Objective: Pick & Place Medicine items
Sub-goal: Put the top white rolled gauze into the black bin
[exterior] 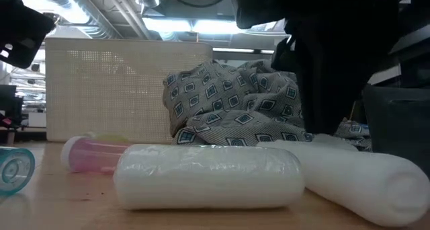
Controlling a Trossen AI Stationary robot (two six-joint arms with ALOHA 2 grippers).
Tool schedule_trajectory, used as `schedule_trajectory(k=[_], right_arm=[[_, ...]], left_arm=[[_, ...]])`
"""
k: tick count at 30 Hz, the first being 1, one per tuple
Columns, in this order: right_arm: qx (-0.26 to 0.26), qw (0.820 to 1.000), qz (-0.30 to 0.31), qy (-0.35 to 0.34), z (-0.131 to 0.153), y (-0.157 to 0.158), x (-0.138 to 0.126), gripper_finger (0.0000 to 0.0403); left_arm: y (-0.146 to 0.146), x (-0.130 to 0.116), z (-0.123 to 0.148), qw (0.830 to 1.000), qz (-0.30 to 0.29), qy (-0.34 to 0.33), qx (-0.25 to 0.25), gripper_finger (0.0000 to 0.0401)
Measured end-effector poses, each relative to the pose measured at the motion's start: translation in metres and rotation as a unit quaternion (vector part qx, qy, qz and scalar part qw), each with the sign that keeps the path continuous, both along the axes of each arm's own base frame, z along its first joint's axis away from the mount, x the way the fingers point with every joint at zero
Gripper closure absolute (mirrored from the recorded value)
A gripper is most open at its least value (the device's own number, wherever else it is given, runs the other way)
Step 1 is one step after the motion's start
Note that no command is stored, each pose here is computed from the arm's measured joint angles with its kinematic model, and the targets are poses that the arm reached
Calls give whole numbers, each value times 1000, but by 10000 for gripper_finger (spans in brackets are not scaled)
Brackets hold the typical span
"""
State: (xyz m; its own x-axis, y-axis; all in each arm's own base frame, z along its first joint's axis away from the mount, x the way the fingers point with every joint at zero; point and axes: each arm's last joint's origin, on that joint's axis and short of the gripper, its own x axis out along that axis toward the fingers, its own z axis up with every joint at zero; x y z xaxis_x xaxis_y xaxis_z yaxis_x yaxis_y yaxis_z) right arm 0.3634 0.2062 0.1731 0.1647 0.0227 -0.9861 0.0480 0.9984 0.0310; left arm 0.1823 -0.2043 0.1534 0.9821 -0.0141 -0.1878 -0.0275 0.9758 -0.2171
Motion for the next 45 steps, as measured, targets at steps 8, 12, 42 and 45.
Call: schedule_trajectory(k=[8, 12, 42, 45], right_arm=[[9, 1000, 1, -5, -4, 1, 3, 242], [15, 1000, 17, -3, -15, 4, 7, 244], [34, 999, -13, 5, -20, -5, 9, 243], [50, 999, -17, 8, -24, -4, 9, 243]], left_arm=[[0, 0, 0, 1000, -2, 0, 0, 271], [-1, -1, 0, 1000, -3, 0, 0, 271], [-4, -5, -1, 1000, -6, 2, -4, 271], [-4, -5, -1, 1000, -6, 2, -4, 271]])
